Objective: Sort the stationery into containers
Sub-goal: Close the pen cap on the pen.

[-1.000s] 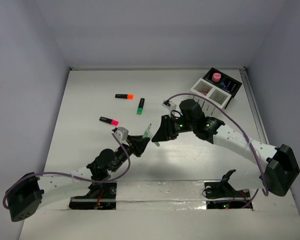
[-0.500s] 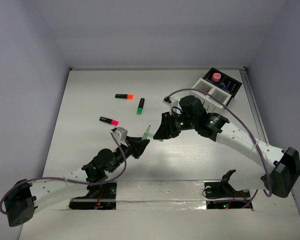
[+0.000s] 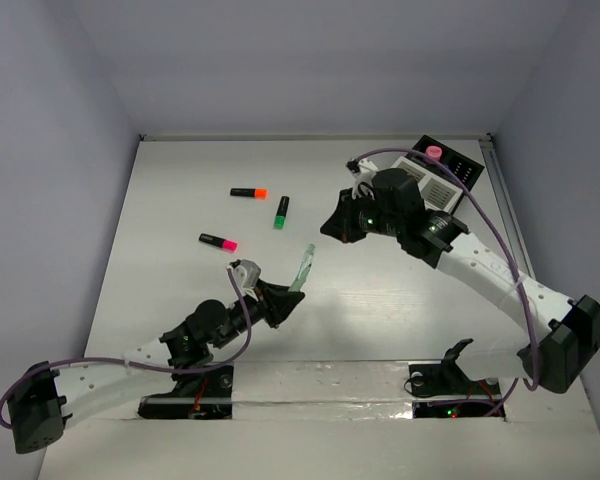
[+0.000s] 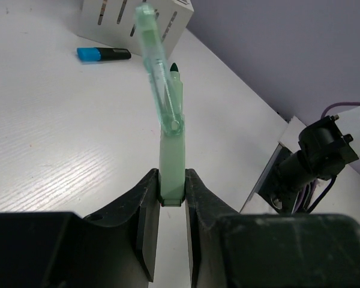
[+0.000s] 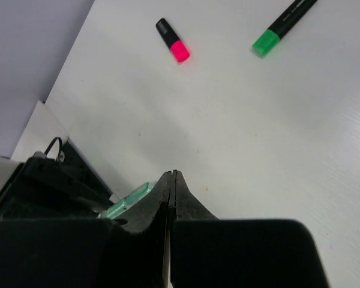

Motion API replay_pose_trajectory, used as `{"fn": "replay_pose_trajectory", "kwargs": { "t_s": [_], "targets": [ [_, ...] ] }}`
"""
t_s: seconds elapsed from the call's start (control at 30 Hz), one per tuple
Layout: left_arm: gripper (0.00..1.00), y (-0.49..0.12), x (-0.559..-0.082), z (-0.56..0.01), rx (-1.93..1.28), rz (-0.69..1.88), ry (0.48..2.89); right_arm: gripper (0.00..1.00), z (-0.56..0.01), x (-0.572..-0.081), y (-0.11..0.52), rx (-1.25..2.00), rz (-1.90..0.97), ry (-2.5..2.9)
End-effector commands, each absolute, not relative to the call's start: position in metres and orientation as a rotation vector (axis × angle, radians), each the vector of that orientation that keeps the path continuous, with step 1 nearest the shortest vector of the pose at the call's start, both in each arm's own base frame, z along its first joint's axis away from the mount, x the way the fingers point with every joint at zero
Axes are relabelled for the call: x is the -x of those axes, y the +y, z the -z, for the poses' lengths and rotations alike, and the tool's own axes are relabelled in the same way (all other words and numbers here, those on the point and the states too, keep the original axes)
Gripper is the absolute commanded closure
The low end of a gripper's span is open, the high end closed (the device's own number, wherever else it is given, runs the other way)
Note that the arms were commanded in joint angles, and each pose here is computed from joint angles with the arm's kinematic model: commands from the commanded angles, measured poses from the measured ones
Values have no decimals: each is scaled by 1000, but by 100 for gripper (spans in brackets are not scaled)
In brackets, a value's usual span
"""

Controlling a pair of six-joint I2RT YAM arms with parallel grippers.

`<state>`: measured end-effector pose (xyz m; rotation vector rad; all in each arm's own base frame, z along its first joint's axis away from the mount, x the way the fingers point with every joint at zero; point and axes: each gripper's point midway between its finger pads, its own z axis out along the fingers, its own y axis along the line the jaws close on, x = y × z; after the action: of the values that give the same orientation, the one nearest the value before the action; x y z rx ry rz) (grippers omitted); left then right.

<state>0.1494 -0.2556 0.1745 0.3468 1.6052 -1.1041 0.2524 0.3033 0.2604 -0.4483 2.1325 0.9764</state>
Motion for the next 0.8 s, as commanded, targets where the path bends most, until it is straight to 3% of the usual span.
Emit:
{"fn": "replay_pose_trajectory", "kwargs": {
  "t_s": [0.0,0.27,0.37,0.4,0.5,0.6,0.77],
  "targets": [
    [100,-259,-144,-199,-348,1161,1541,100,-287,-276,314,460,-976,2013],
    [100,-257,-149,-212,-313,1154,1517,100,-276,-270,319,466,-1029,2029],
    [100,-258,-149,-210,-312,1150,1530,79,-278,-266,312,435,-1025,2013],
    [100,-258,-149,-210,-312,1156,1531,65,-268,-271,306,397,-1025,2032],
    [100,-262,-142,-212,-342,1199,1523,40,-241,-272,304,334,-1140,2080],
    [100,-267,-132,-211,-402,1231,1525,27,-235,-269,307,323,-1344,2068],
    [100,-280,-97,-195,-658,1318,1593,16,-214,-254,313,393,-1486,2133]
  ]
}}
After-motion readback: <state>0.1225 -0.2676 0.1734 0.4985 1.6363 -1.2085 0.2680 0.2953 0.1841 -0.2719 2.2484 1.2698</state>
